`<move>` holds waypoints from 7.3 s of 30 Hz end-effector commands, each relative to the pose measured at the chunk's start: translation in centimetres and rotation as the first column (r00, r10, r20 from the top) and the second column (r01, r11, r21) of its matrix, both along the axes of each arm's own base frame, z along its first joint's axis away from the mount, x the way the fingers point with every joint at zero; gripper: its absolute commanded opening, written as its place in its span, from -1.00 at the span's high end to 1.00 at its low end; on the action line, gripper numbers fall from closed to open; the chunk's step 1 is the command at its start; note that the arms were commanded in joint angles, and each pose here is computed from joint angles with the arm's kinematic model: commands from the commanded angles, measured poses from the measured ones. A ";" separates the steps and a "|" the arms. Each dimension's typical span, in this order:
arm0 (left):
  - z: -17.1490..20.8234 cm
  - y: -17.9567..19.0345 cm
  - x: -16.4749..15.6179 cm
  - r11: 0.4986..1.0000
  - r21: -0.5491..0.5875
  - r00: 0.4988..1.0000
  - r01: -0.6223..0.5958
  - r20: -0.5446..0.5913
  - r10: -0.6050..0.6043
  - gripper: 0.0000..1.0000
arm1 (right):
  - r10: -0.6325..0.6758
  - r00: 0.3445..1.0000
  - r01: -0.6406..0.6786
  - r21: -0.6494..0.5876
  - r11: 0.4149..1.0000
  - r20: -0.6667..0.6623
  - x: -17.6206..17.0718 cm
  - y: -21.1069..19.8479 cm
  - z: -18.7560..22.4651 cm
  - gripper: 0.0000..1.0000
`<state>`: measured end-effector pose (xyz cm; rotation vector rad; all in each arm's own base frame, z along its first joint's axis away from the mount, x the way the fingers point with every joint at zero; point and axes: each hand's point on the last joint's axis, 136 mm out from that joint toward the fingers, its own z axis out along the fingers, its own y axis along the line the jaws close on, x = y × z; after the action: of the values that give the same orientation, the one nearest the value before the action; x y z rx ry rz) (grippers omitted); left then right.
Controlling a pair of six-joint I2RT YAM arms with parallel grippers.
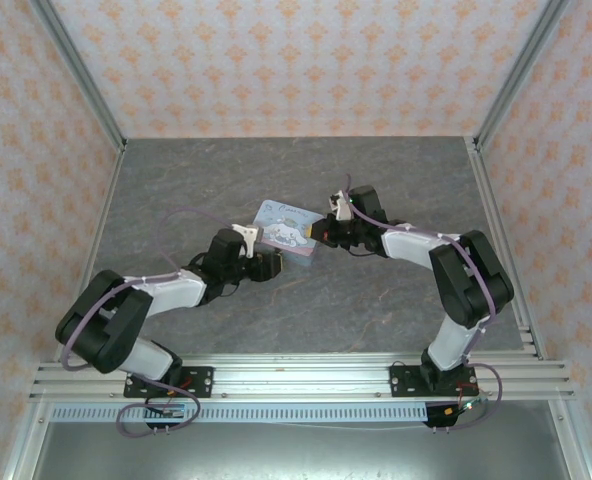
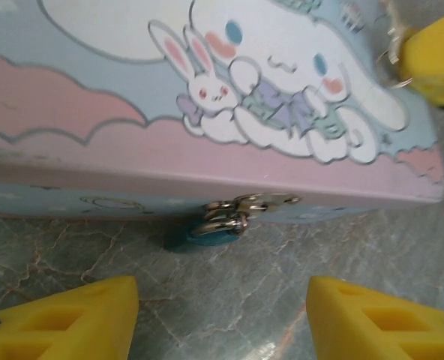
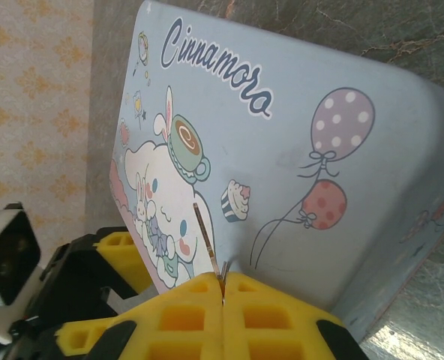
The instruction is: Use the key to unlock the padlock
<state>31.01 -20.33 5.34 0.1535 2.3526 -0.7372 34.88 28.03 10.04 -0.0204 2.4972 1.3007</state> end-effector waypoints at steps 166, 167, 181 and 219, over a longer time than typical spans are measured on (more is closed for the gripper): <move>9.0 -7.9 -0.9 0.957 -0.270 0.904 -0.106 -0.427 -0.020 0.67 | 0.289 0.813 -0.278 -0.099 0.955 0.506 -5.6 2.5 4.2 1.00; 9.0 -7.9 -0.9 0.959 -0.265 0.904 -0.103 -0.426 -0.020 0.67 | 0.288 0.811 -0.279 -0.096 0.955 0.508 -5.6 2.6 4.3 1.00; 8.3 -8.1 -0.8 0.958 -0.270 0.902 -0.097 -0.432 -0.030 0.70 | 0.287 0.812 -0.287 -0.080 0.955 0.508 -4.6 2.4 5.0 1.00; 3.3 -10.5 0.7 0.934 -0.325 0.871 -0.146 -0.490 -0.035 0.51 | 0.116 0.916 -0.120 -0.015 0.993 0.383 -5.9 0.9 0.3 1.00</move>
<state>32.12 -29.06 7.56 -0.3653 2.6610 -1.1620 28.49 27.46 6.87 -0.3817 2.3256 1.1396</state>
